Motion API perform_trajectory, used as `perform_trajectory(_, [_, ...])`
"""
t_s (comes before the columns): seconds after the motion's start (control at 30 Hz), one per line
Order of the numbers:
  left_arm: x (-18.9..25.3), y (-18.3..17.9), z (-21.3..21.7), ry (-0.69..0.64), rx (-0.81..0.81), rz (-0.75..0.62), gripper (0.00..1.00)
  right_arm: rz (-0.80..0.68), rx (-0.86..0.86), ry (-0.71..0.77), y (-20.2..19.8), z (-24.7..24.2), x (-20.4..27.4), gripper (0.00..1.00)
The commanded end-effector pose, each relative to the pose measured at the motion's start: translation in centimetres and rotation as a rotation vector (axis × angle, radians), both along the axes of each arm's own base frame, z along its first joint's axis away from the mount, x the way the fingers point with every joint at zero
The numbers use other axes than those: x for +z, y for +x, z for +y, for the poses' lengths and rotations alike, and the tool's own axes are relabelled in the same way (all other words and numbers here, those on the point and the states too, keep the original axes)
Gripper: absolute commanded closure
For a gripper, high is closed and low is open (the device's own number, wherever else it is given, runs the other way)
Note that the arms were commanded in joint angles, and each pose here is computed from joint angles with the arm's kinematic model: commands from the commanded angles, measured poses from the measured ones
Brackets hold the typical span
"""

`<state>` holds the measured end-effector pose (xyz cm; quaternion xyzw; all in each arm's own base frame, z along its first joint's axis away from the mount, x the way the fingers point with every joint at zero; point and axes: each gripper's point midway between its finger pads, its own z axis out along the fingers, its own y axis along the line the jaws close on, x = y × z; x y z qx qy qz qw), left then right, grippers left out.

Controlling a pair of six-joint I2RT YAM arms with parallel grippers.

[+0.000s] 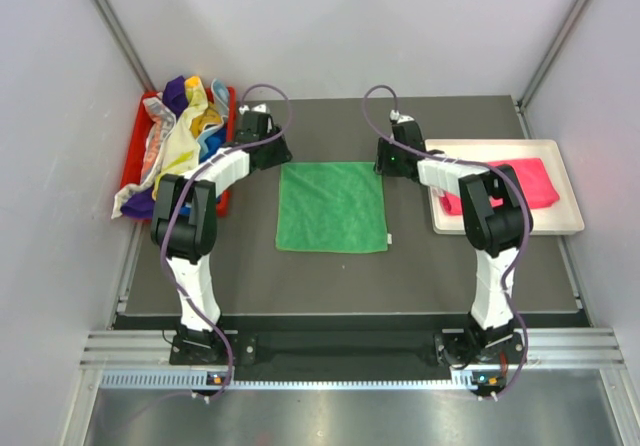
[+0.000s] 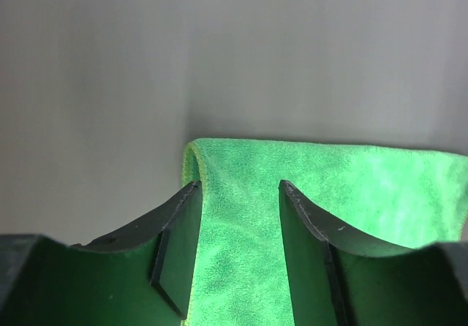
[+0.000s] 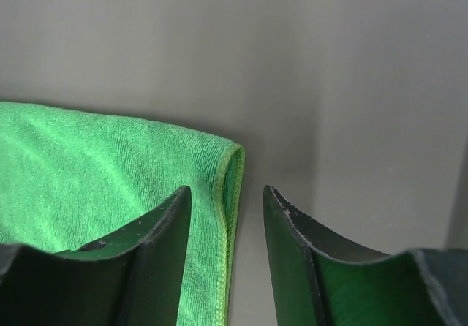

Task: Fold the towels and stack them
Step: Fold the towel

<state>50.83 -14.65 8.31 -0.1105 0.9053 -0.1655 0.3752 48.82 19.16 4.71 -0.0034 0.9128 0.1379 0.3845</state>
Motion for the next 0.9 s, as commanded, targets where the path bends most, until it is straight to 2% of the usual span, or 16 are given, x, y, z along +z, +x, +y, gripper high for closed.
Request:
perform_trajectory(0.0, [2.2, 0.3, -0.5, -0.021, -0.038, -0.061, 0.5, -0.06, -0.012, 0.016, 2.2, 0.1, 2.4, 0.56])
perform_trajectory(0.03, [1.9, 0.0, -0.4, -0.02, -0.037, -0.052, 0.5, -0.054, -0.012, 0.014, 2.3, 0.2, 2.0, 0.61])
perform_trajectory(0.27, [1.1, -2.1, -0.5, -0.043, -0.018, 0.012, 0.58, -0.052, 0.0, 0.043, 2.7, 0.9, 2.2, 0.76])
perform_trajectory(0.3, [1.1, -2.6, -0.6, -0.052, -0.014, 0.02, 0.63, -0.049, -0.002, 0.047, 2.8, 0.9, 2.1, 0.78])
perform_trajectory(0.4, [1.0, -3.7, -0.8, -0.074, -0.01, 0.038, 0.68, -0.049, -0.004, 0.047, 2.8, 1.0, 2.3, 0.86])
perform_trajectory(0.43, [1.0, -4.0, -0.9, -0.078, -0.011, 0.039, 0.73, -0.053, -0.009, 0.05, 3.0, 0.9, 2.4, 0.88])
perform_trajectory(0.53, [0.6, -4.7, -1.4, -0.083, -0.021, 0.048, 0.8, -0.055, -0.017, 0.057, 3.2, 0.9, 2.6, 0.92])
perform_trajectory(0.67, [-0.9, -5.2, -1.5, -0.061, -0.008, 0.086, 0.85, -0.05, -0.036, 0.067, 3.5, 0.5, 2.5, 0.95])
perform_trajectory(0.87, [-3.5, -6.2, -0.6, -0.01, 0.059, 0.153, 0.96, -0.043, -0.065, 0.083, 3.8, -0.3, 2.3, 0.96])
